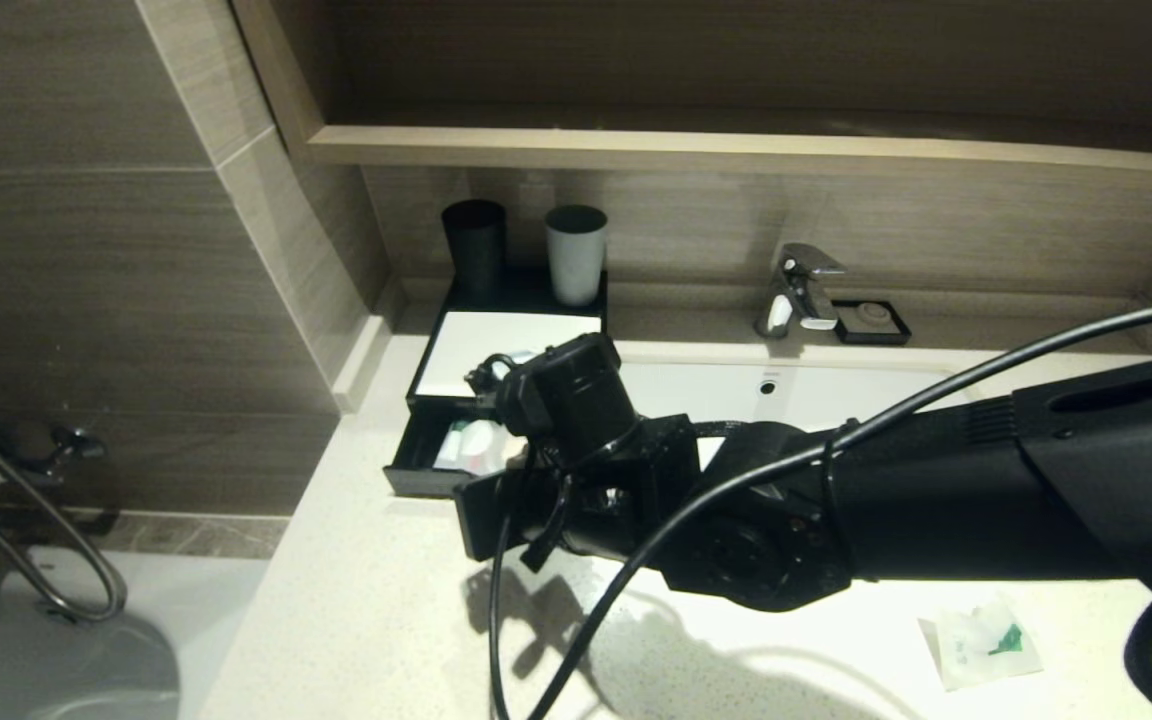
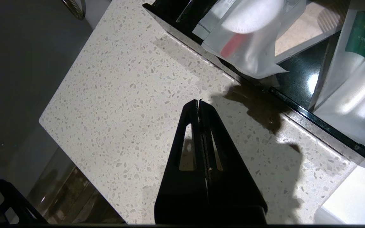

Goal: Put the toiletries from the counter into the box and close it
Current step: Pick up the bathroom toiletry

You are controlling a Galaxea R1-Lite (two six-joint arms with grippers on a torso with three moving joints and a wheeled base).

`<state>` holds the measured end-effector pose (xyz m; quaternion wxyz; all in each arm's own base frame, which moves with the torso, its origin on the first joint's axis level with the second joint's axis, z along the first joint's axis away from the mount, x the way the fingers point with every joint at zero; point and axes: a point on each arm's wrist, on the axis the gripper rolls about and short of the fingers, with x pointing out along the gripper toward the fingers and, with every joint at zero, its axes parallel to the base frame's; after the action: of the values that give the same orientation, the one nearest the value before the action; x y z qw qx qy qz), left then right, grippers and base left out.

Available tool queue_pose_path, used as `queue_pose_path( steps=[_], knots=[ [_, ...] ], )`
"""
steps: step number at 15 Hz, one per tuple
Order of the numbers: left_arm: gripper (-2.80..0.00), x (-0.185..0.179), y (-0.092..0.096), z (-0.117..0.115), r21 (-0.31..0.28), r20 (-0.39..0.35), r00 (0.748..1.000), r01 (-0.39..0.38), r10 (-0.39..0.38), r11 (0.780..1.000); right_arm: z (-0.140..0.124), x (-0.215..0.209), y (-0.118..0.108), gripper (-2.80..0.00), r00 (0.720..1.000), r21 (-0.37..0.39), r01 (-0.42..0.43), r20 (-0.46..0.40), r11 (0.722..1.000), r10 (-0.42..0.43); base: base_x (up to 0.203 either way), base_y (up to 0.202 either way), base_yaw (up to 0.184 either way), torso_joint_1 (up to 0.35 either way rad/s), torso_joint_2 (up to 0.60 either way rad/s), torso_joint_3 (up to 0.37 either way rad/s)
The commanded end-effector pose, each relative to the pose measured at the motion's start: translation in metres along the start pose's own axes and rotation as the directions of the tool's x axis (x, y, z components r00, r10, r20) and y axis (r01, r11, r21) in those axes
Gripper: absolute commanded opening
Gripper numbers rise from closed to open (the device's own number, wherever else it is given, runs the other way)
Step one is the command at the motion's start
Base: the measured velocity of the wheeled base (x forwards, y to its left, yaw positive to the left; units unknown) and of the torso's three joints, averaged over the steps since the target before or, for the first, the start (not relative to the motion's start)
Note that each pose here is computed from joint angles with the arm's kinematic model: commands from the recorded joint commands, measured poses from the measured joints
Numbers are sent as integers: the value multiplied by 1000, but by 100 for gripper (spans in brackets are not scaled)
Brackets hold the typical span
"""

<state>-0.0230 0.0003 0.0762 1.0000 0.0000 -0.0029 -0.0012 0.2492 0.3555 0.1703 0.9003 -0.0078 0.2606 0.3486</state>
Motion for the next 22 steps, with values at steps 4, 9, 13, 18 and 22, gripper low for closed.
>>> queue_pose_path(
  steps=[4,9,13,18,22],
  knots=[
    [-280,0,0,0,0,0,1000,-1,1,1000,-5,28,3,-280,1000,-3,3,-8,1000,-3,0,0,0,0,0,0],
    [-280,0,0,0,0,-1,1000,-1,1,1000,-5,34,4,-280,1000,-2,5,-4,1000,-5,0,0,0,0,0,0],
    [-280,0,0,0,0,0,1000,-1,1,1000,-4,37,3,-280,1000,1,8,4,1000,-8,0,0,0,0,0,0],
    [-280,0,0,0,0,0,1000,-1,1,1000,4,41,-5,-280,999,16,22,29,1000,-23,0,0,0,0,0,0],
    [-280,0,0,0,0,0,1000,-1,1,1000,6,42,-10,-280,999,22,32,34,999,-33,0,0,0,0,0,0]
  ],
)
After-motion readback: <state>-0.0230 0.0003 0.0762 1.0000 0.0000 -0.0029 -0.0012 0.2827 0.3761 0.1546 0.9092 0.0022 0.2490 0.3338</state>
